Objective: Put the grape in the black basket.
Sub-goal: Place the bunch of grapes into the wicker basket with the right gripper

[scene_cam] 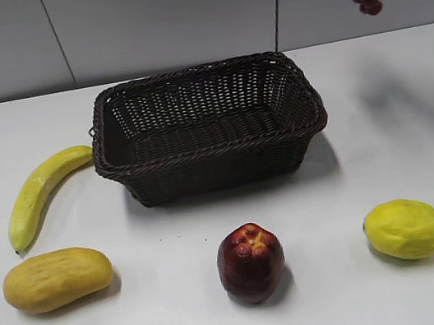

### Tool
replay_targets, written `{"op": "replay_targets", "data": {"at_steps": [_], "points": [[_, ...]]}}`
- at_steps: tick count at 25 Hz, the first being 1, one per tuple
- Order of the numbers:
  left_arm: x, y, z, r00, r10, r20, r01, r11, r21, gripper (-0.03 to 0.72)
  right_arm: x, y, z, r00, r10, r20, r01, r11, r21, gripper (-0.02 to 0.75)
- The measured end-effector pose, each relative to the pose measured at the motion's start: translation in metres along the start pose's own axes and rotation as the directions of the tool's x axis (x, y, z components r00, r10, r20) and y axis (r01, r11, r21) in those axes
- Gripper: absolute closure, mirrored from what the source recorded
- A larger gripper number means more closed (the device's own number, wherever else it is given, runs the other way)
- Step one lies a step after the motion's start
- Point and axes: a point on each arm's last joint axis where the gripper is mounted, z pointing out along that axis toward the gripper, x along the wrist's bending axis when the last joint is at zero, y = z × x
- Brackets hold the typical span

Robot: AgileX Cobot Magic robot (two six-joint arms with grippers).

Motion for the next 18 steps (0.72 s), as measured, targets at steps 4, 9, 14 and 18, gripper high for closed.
{"op": "replay_targets", "data": {"at_steps": [4, 9, 14, 18], "points": [[0.0, 0.0, 0.0, 1.0, 0.0, 0.0, 0.0, 1.0, 0.0, 0.471, 0.06, 0.003, -0.005, 0.979, -0.156, -0.13, 0.149, 0.987, -0.058, 0.418], [0.0, 0.0, 0.0, 1.0, 0.0, 0.0, 0.0, 1.0, 0.0, 0.471, 0.116, -0.016, 0.02, 0.888, -0.403, -0.219, 0.397, 0.915, -0.075, 0.42], [0.0, 0.0, 0.0, 1.0, 0.0, 0.0, 0.0, 1.0, 0.0, 0.471, 0.149, -0.057, 0.069, 0.684, -0.657, -0.318, 0.689, 0.724, -0.014, 0.42], [0.0, 0.0, 0.0, 1.0, 0.0, 0.0, 0.0, 1.0, 0.0, 0.471, 0.172, -0.094, 0.102, 0.543, -0.722, -0.428, 0.808, 0.589, 0.03, 0.42]]}}
